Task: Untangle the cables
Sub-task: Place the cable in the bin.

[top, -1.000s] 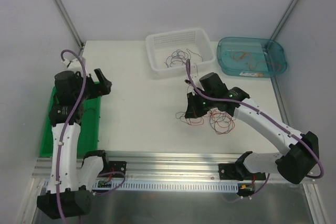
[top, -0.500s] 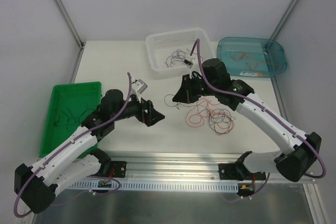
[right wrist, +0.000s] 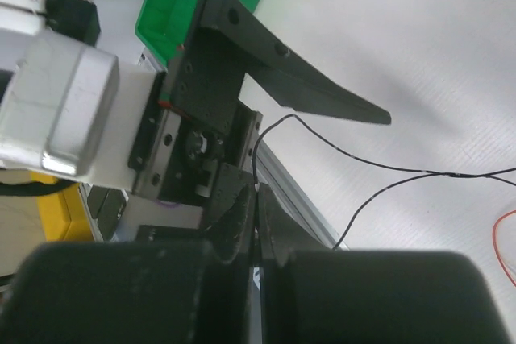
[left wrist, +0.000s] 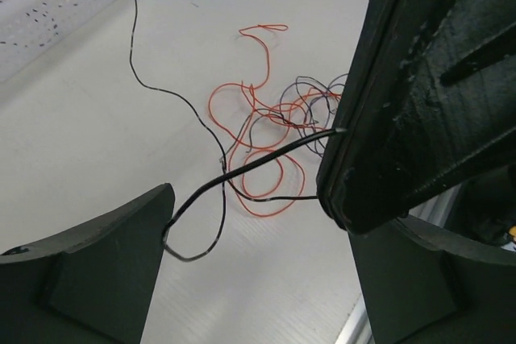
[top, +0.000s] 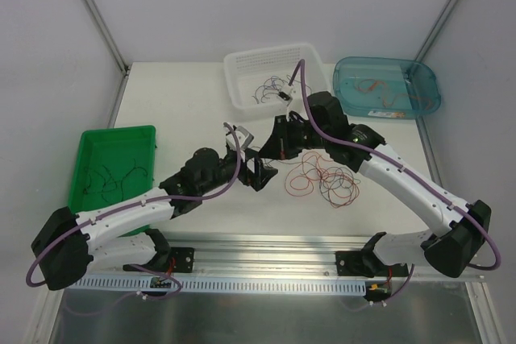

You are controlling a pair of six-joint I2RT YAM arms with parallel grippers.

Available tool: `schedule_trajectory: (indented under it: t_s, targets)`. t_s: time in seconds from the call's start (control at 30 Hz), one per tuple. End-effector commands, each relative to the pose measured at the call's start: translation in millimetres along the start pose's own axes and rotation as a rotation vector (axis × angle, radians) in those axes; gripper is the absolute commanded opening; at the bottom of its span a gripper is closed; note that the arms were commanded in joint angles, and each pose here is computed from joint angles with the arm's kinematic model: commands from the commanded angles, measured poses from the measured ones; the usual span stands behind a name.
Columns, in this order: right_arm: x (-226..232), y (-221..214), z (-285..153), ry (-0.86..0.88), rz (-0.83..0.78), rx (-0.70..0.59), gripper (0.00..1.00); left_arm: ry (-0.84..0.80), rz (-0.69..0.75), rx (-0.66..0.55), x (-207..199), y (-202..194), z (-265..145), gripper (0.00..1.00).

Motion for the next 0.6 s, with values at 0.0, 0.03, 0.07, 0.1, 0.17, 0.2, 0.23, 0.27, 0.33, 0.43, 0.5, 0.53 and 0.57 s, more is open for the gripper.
schedule_trajectory:
  t_s: [0.0, 0.03, 0.07, 0.1, 0.17, 0.2, 0.23, 0.27, 0.33, 0.43, 0.5, 0.53, 0.57]
  targets:
    - [17.8, 14.1, -7.9, 0.047, 0.003, -0.087, 0.01, 0.084, 0.062, -0.159, 4.8, 26.6, 12.7, 0.84]
    - [15.2, 14.1, -8.1, 0.031, 0.014, -0.097, 0.01, 0.082, 0.065, -0.165, 3.1, 27.3, 14.5, 0.81]
    - [11.7, 12.7, -6.8, 0.02, 0.02, -0.098, 0.01, 0.079, 0.064, -0.165, 0.5, 26.1, 17.1, 0.77]
    - [10.8, 12.8, -8.0, 0.014, 0.022, -0.108, 0.01, 0.09, 0.062, -0.178, 0.6, 28.2, 18.3, 0.68]
    - [4.2, 9.2, -6.5, -0.009, 0.043, -0.113, 0.01, 0.101, 0.057, -0.195, 0.5, 31.4, 19.7, 0.53]
    - [2.3, 8.7, -6.8, -0.013, 0.048, -0.12, 0.01, 0.115, 0.052, -0.211, 1.8, 34.4, 19.5, 0.44]
    - [-0.7, 8.2, -6.4, -0.028, 0.057, -0.127, 0.01, 0.122, 0.047, -0.218, 2.6, 36.1, 19.8, 0.25]
    - [-4.4, 5.6, -4.9, -0.037, 0.071, -0.123, 0.01, 0.127, 0.047, -0.223, 3.1, 37.1, 19.7, 0.16]
    - [-7.4, 4.5, -6.4, -0.051, 0.072, -0.133, 0.01, 0.131, 0.049, -0.232, 3.6, 40.7, 19.0, 0.0]
    - [-17.5, 5.2, -14.9, -0.127, 0.057, -0.167, 0.01, 0.132, 0.046, -0.24, 3.2, 42.6, 15.3, 0.0]
    - [-25.9, 6.4, -25.4, -0.195, 0.04, -0.18, 0.03, 0.156, 0.032, -0.238, 6.5, 42.7, 9.6, 0.0]
    - [-30.6, 10.7, -32.9, -0.239, 0.028, -0.214, 0.1, 0.174, 0.024, -0.243, 8.2, 45.5, 5.1, 0.0]
    - [-35.4, 13.4, -39.0, -0.271, 0.019, -0.229, 0.16, 0.189, 0.019, -0.211, 10.2, 40.2, 2.5, 0.0]
Point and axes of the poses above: each gripper's point midway between its finger pads, its own z axis out along the fingers, its own x axis along the line the jaws close on, y = z × x, the point moved 4 cm from there along -z, back along the fingers, and after that the axes turned 10 degrees about z, right-handed, at the moved point
